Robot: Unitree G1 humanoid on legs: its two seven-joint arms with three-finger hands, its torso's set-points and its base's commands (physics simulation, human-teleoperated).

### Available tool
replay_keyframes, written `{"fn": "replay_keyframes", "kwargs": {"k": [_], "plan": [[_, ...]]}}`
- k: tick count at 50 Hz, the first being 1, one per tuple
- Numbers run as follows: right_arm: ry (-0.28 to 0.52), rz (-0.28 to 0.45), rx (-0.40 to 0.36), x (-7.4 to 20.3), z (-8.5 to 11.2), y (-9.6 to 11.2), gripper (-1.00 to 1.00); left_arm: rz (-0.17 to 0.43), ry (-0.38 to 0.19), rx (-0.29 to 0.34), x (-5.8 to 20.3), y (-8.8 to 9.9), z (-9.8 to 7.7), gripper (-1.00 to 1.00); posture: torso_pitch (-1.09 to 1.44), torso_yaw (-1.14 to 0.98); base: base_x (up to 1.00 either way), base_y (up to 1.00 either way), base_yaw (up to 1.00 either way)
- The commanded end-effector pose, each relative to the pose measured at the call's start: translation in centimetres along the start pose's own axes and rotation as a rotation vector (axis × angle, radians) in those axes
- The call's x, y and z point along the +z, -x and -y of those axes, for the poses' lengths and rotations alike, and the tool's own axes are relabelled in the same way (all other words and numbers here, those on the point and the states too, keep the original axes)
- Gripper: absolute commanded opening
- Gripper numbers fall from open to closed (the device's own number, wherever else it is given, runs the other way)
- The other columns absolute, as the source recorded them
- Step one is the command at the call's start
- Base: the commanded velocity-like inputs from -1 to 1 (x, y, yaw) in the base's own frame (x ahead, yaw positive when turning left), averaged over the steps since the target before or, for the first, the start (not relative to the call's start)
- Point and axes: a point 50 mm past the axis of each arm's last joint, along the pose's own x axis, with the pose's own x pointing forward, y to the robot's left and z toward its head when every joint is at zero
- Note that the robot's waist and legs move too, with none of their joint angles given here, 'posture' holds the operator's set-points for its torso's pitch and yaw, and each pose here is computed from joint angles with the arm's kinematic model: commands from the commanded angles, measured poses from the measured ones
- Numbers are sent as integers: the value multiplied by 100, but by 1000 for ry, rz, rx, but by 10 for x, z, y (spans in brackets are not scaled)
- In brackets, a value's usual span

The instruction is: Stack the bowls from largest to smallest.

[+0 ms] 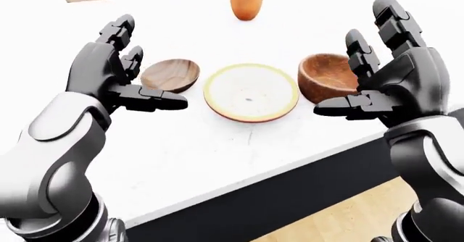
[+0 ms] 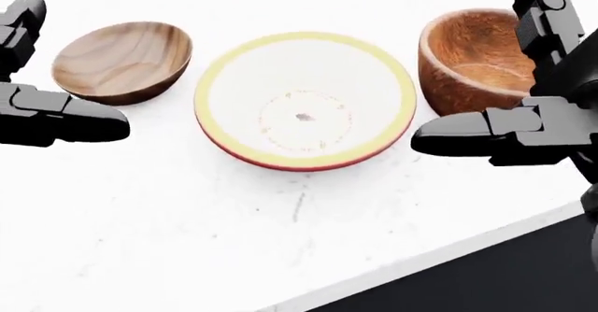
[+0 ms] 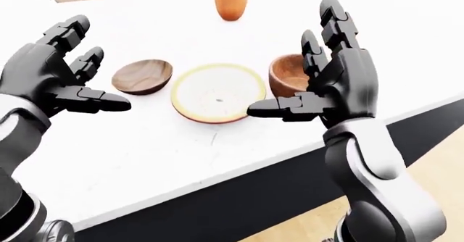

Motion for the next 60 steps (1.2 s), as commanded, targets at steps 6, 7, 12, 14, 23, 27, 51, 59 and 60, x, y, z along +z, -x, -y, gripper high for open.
{"fn": "replay_keyframes", "kwargs": {"k": [6,7,12,14,23,27,51,59,60], "plan": [[16,89,7,17,2,3,100,111,-32,22,22,6,-5,100,0,0,0,0,0],[18,90,8,17,2,3,100,111,-32,22,22,6,-4,100,0,0,0,0,0],[32,92,6,21,6,2,100,110,-33,22,22,6,-4,100,0,0,0,0,0],[46,87,6,21,8,1,100,109,-34,21,21,5,-4,100,0,0,0,0,0],[493,59,-58,20,15,-15,100,108,-40,21,21,4,-4,100,0,0,0,0,0],[689,45,-73,18,18,-23,100,109,-43,20,22,4,-4,100,0,0,0,0,0],[1384,-152,114,-39,15,-80,64,106,-29,26,17,4,-7,100,0,0,0,0,0],[1526,-267,126,-58,27,-86,36,105,-26,28,15,5,-7,100,0,0,0,0,0],[1528,-282,131,-61,28,-86,37,104,-25,28,14,5,-7,100,0,0,0,0,0]]}}
